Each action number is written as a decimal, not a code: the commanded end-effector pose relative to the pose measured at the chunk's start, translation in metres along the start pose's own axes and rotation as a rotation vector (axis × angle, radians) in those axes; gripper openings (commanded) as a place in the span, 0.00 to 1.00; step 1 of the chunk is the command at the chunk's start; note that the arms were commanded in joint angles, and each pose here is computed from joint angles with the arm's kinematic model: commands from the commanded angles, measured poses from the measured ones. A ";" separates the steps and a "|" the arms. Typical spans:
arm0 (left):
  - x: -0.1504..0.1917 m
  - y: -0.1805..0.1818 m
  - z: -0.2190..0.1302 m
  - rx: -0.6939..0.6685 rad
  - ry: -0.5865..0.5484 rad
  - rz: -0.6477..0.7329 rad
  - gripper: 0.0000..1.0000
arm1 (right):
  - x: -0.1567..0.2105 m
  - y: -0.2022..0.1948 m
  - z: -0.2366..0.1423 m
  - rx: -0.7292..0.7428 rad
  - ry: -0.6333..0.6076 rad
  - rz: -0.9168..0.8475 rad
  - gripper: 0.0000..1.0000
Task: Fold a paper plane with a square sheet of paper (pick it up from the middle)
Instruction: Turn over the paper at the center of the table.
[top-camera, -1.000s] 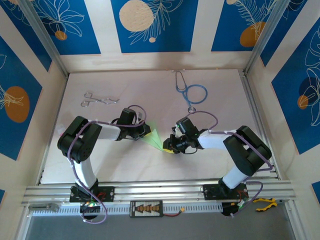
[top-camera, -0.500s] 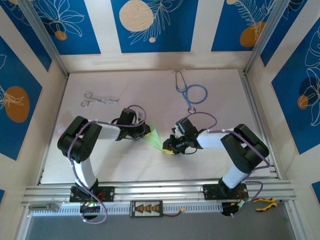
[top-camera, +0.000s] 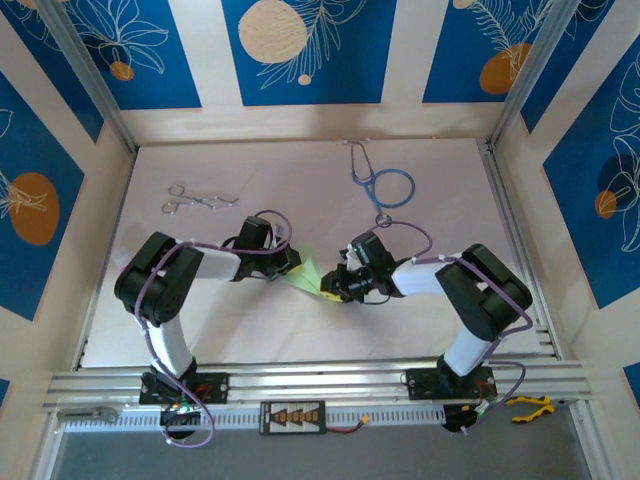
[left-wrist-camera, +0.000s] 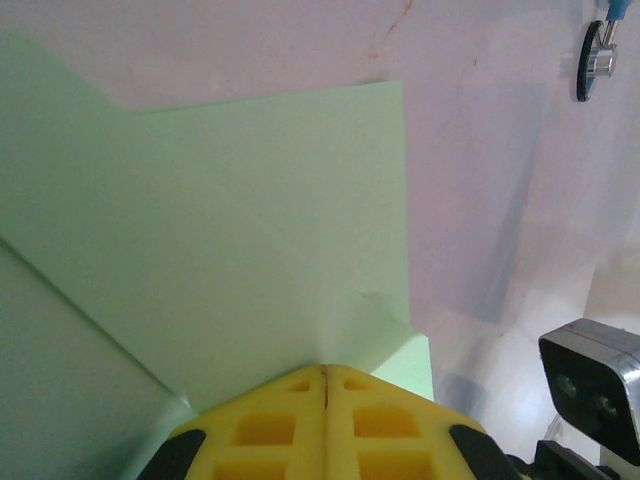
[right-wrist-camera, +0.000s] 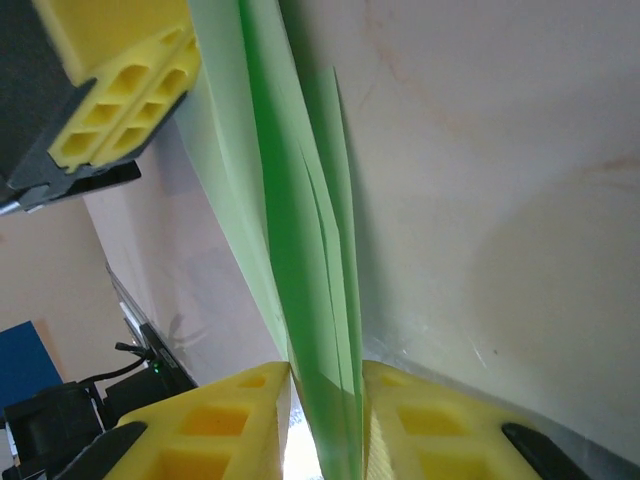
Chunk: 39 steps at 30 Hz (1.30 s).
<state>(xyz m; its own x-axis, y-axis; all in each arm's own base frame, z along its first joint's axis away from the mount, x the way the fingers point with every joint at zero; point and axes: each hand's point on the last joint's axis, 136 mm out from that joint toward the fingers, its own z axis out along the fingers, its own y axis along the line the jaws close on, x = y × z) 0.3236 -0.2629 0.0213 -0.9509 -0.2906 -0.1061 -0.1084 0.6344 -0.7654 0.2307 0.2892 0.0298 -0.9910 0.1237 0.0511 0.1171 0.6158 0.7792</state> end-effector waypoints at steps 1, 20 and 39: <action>0.008 0.023 -0.004 -0.066 0.016 -0.054 0.03 | -0.005 0.008 0.001 -0.050 0.008 -0.018 0.24; -0.023 -0.037 -0.068 -0.032 -0.188 0.066 0.26 | -0.010 0.021 -0.031 0.001 -0.110 -0.260 0.05; -0.040 -0.037 -0.147 -0.182 -0.469 0.123 0.31 | -0.043 0.024 -0.137 0.730 -0.621 -0.979 0.02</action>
<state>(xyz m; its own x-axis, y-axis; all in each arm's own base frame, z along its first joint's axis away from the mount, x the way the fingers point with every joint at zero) 0.3250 -0.1825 0.1523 -0.7468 -0.4674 -0.4731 -0.0673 0.7608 -0.6455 0.2571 0.2167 0.1242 -0.5797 -0.2905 -0.7613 -0.4725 0.8810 0.0236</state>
